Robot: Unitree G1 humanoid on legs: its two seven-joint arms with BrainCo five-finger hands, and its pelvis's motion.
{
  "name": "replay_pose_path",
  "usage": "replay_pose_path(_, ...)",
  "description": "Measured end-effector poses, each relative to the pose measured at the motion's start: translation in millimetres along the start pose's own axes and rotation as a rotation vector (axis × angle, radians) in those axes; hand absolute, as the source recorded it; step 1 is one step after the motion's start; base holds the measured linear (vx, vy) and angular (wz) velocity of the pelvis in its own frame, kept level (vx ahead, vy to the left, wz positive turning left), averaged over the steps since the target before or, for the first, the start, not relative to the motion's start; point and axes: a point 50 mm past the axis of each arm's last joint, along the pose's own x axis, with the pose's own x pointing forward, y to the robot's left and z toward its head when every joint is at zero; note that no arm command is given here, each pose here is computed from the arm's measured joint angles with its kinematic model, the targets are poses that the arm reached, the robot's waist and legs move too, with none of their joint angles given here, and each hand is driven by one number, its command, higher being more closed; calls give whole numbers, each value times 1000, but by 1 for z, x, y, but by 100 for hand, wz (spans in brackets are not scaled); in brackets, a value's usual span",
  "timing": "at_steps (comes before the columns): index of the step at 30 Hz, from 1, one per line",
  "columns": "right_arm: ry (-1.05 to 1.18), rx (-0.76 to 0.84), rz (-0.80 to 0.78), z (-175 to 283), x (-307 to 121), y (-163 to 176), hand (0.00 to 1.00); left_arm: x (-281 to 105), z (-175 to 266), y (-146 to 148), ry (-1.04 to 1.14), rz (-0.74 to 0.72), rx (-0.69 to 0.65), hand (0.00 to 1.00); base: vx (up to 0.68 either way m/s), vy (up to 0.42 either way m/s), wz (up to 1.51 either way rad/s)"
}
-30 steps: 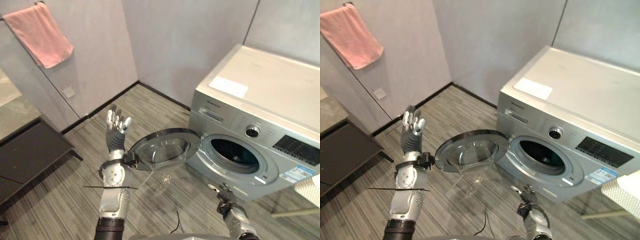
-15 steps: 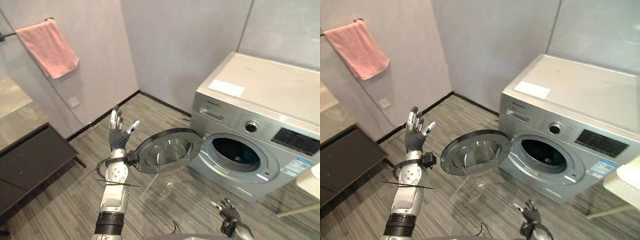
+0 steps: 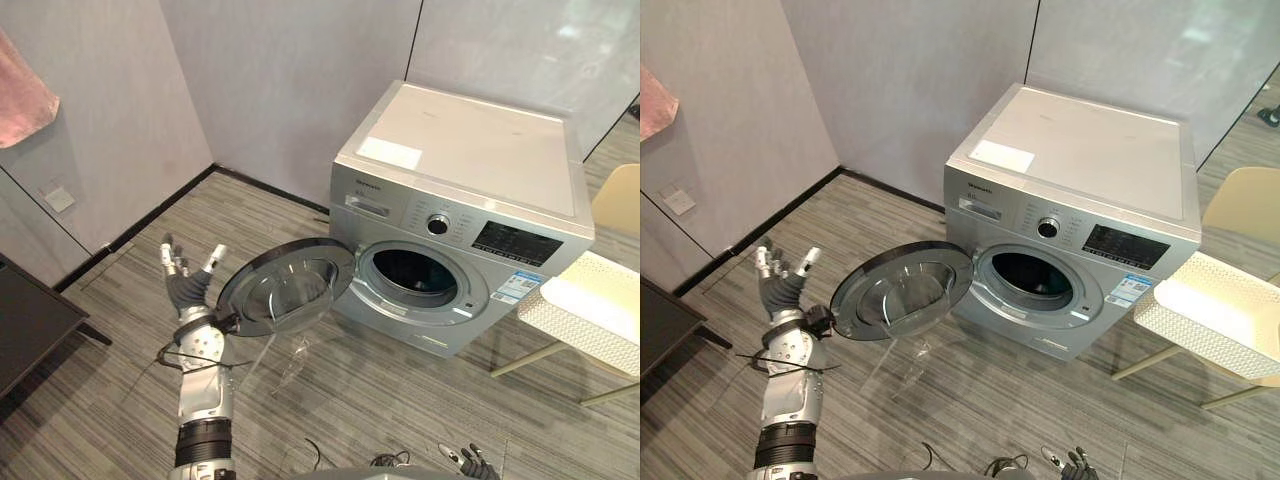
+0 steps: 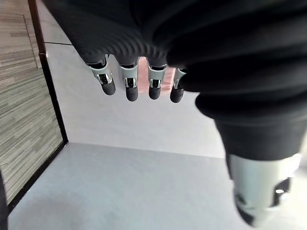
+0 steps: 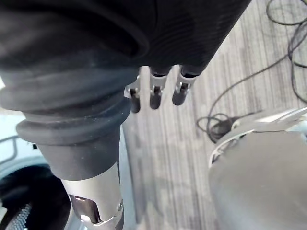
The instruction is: Pick up the laundry basket with both hands and put the clothes into the washing machine.
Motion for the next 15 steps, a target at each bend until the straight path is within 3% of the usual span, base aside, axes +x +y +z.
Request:
replay_pose_path(6,-5,-1,35,2,1,6,0,24,36,28,-167,197,21,0,-103,11,-8)
replay_pose_path(8,-59,-23,88,15,3,18,0,45,69,34,-304,266,31,0,-268,-41,-28)
replay_pose_path(11,-117,-50,139,28,3,29,0,72,111,33,-454,276,41,0,-168,-37,-10)
replay_pose_path(15,-155,-74,178,36,2,32,0,107,140,21,-496,231,102,0,-120,-21,-8)
